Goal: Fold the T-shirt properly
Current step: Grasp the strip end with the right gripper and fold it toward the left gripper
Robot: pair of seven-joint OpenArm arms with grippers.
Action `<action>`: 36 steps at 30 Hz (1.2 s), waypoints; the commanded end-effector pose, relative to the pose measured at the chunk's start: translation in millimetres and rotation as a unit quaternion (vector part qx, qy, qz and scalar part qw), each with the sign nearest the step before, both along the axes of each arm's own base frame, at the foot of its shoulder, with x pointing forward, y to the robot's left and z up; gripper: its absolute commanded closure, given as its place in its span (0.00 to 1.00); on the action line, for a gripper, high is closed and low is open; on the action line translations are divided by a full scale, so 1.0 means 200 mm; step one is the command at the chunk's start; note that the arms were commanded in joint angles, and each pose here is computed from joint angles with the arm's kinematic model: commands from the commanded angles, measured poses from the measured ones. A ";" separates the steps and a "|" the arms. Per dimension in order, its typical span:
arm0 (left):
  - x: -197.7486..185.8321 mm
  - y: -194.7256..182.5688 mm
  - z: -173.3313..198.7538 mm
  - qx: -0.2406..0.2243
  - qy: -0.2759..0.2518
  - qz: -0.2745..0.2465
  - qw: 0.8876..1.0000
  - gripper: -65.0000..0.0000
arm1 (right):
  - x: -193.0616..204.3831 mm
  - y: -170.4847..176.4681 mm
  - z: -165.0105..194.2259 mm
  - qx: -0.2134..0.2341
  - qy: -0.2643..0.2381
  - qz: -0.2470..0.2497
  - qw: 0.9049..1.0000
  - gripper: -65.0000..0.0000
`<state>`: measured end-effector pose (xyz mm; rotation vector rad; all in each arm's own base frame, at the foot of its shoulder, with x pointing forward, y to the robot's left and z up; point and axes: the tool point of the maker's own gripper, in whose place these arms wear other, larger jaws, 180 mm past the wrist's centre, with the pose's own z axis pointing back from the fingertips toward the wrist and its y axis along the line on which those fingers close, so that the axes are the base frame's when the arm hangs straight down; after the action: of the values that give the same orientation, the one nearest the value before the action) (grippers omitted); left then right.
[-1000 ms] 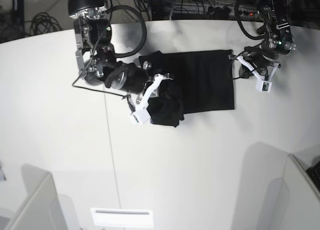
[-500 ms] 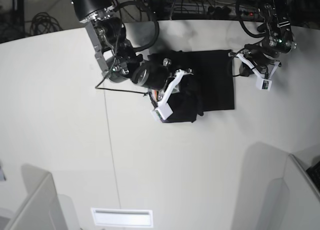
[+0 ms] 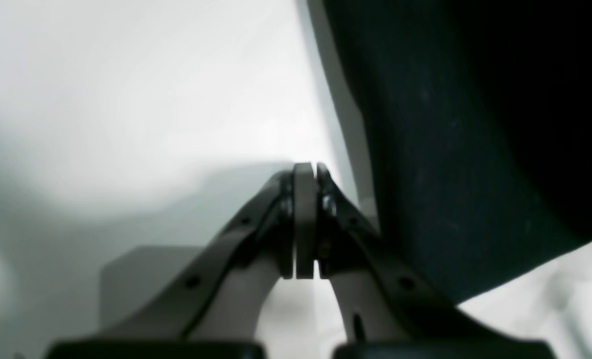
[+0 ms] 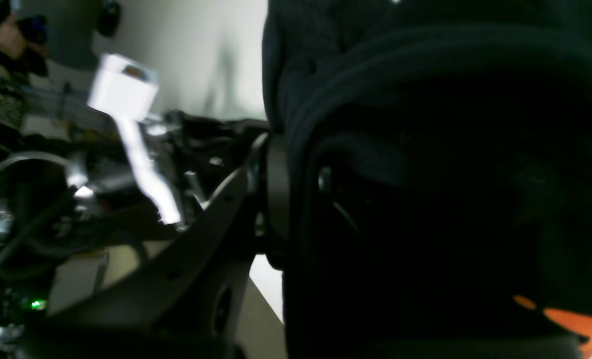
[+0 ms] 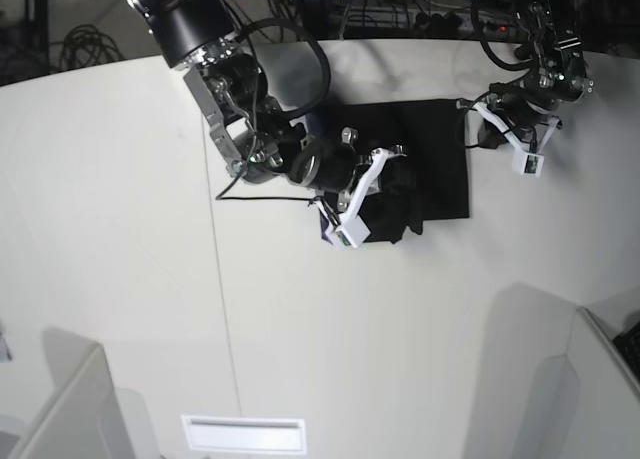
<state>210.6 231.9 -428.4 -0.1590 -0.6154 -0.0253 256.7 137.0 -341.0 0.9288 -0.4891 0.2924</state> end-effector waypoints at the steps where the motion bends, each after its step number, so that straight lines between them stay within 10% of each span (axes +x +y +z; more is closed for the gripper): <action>1: -0.06 0.03 -0.03 0.017 0.026 -0.004 1.000 1.00 | 0.03 0.06 0.09 0.030 -0.021 0.000 0.999 1.00; 36: -0.27 0.55 0.09 0.075 0.022 0.135 0.988 1.00 | 0.05 0.10 -0.02 0.015 0.008 -0.001 1.000 1.00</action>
<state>151.3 336.5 -418.6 0.0568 -0.5595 0.2050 259.5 150.8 -362.5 0.9171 -0.4402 0.2722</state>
